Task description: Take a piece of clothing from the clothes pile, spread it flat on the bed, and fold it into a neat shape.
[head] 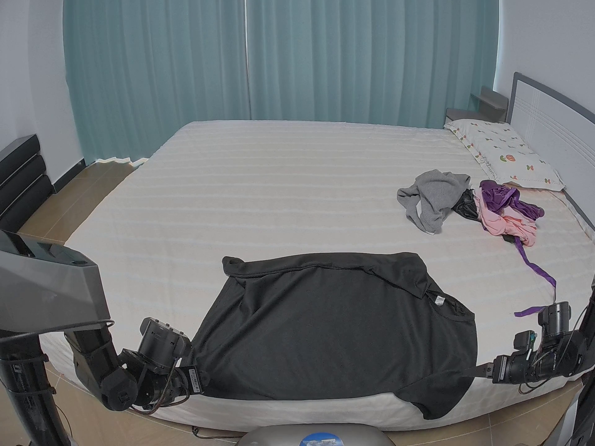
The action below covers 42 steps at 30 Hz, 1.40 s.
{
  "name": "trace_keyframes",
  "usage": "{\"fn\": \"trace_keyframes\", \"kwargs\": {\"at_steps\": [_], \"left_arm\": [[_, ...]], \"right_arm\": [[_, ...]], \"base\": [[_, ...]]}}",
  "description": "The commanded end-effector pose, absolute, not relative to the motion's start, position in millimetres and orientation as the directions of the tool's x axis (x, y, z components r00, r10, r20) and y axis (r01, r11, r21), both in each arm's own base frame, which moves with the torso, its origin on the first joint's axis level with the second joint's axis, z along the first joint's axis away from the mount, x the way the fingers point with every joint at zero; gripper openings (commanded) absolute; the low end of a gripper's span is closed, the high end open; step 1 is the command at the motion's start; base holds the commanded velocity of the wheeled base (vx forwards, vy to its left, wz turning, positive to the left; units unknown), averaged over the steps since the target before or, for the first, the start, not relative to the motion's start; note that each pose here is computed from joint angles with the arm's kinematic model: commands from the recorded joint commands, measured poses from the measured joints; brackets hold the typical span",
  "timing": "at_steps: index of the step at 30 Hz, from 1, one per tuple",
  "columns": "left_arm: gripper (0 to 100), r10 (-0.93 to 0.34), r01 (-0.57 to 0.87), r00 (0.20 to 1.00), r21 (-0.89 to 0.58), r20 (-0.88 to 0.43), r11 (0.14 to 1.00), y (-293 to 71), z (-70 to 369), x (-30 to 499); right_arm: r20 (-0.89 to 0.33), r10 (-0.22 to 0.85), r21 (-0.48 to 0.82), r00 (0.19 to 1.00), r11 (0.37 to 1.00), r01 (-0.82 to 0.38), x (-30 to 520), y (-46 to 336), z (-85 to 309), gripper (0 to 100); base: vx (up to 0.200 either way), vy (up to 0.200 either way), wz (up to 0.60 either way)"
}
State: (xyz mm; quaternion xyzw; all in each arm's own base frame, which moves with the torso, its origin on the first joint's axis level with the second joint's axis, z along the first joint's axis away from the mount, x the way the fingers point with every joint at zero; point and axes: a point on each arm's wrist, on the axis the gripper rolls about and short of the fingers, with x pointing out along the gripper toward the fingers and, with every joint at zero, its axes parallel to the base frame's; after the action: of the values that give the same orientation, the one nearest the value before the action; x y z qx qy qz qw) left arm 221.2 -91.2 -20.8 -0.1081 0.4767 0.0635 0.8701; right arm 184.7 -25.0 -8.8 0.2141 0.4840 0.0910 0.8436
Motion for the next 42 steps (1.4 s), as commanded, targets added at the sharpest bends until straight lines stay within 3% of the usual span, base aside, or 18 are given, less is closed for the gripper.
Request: {"fn": "trace_keyframes", "kwargs": {"at_steps": [1,8,20,21,27,31,42], "left_arm": [[100,0.011,-0.225,0.543,-0.133,-0.839,0.965,-90.2,-22.1,225.9],[100,-0.009,-0.242,0.636,-0.211,-0.771,0.947,-87.1,-8.2,237.6],[100,-0.009,-0.262,0.651,-0.236,-0.759,0.936,-86.6,-6.6,242.9],[100,-0.009,-0.262,0.652,-0.237,-0.758,0.936,-86.7,-6.2,242.9],[100,-0.009,-0.262,0.651,-0.236,-0.759,0.936,-86.8,-6.8,243.3],[100,-0.008,-0.263,0.65,-0.235,-0.76,0.936,-86.6,-7.0,242.9],[100,-0.009,-0.261,0.652,-0.236,-0.758,0.936,-87.0,-6.5,242.9]], "right_arm": [[-0.761,0.349,0.456,0.548,0.887,0.069,201.8,-31.4,-11.8,100],[-0.747,0.307,0.476,0.59,0.866,0.153,233.6,-38.3,-18.8,100],[-0.744,0.289,0.492,0.602,0.847,0.202,261.6,-41.7,-33.6,100],[-0.739,0.288,0.5,0.609,0.841,0.208,264.1,-41.7,-32.8,0],[-0.747,0.294,0.511,0.596,0.828,0.231,267.5,-37.9,-39.4,0],[-0.772,0.241,0.466,0.588,0.844,0.266,264.0,-37.7,-40.8,0],[-0.783,0.208,0.454,0.586,0.835,0.31,231.1,-47.8,-23.8,0]], "base": [[0.0,0.0,0.0],[0.0,0.0,0.0],[0.0,0.0,0.0],[0.0,0.0,0.0],[0.0,0.0,0.0],[0.0,0.0,0.0],[0.0,0.0,0.0]]}}
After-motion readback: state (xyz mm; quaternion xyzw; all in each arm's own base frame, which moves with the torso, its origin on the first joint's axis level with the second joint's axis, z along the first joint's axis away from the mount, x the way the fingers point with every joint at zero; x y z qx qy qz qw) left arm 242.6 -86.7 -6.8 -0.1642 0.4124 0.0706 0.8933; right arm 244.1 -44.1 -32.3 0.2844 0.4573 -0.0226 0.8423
